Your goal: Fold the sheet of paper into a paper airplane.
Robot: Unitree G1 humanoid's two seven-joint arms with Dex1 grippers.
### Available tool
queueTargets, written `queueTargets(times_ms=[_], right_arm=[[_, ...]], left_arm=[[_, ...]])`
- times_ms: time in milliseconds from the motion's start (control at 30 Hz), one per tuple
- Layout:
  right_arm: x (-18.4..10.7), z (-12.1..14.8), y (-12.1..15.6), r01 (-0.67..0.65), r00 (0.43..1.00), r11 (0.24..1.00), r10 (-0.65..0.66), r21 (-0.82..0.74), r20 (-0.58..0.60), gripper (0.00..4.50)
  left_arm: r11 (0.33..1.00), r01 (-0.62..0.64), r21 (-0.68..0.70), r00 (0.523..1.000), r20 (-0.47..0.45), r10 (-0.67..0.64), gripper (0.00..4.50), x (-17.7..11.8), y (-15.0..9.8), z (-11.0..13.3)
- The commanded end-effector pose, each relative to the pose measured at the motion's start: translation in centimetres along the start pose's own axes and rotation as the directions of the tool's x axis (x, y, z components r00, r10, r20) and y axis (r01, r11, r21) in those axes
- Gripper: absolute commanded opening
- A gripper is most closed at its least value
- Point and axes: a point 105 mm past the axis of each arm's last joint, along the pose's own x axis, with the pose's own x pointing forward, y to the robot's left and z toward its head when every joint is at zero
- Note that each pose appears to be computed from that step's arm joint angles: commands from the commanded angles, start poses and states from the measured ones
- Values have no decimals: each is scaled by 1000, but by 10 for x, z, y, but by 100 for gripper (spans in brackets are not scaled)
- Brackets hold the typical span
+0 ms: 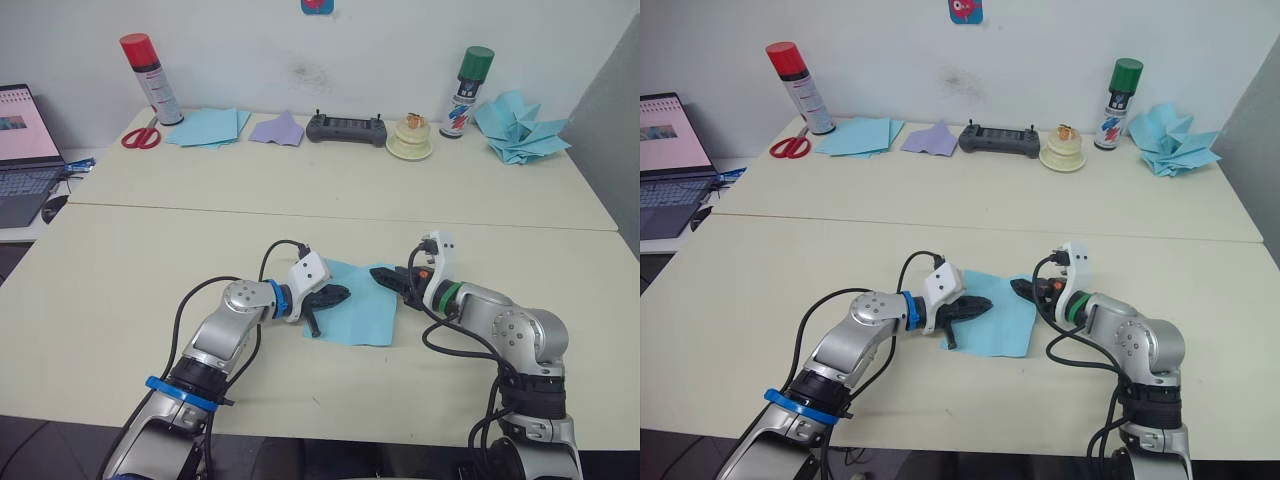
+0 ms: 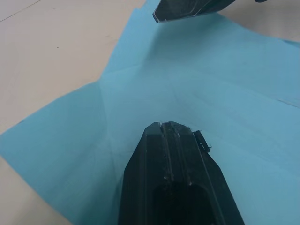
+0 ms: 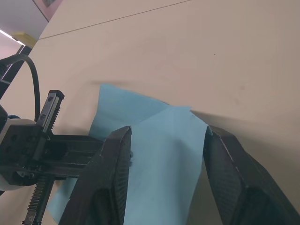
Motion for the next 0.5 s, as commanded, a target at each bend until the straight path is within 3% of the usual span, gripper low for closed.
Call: queueTargets(times_ms=[33,100,233,500], right_arm=[[0,9,5,-21,999,1000,21,-6,29,198],[0,10,3,-15,999,1000,15,-5,32,151],[1,11,0,-3,999,1000,3,4,41,15],[1,9,-6,15,999,1000,-16,21,44,3]], left_arm=[[1000,0,-7,999,-37,0,0,2,-1,-9],[1000,-3,-7,999,-35,3,0,2,-1,-9],[1000,-5,-5,999,-33,5,0,2,-1,-9],[1000,-10,-3,999,-36,10,0,1,0,-10]])
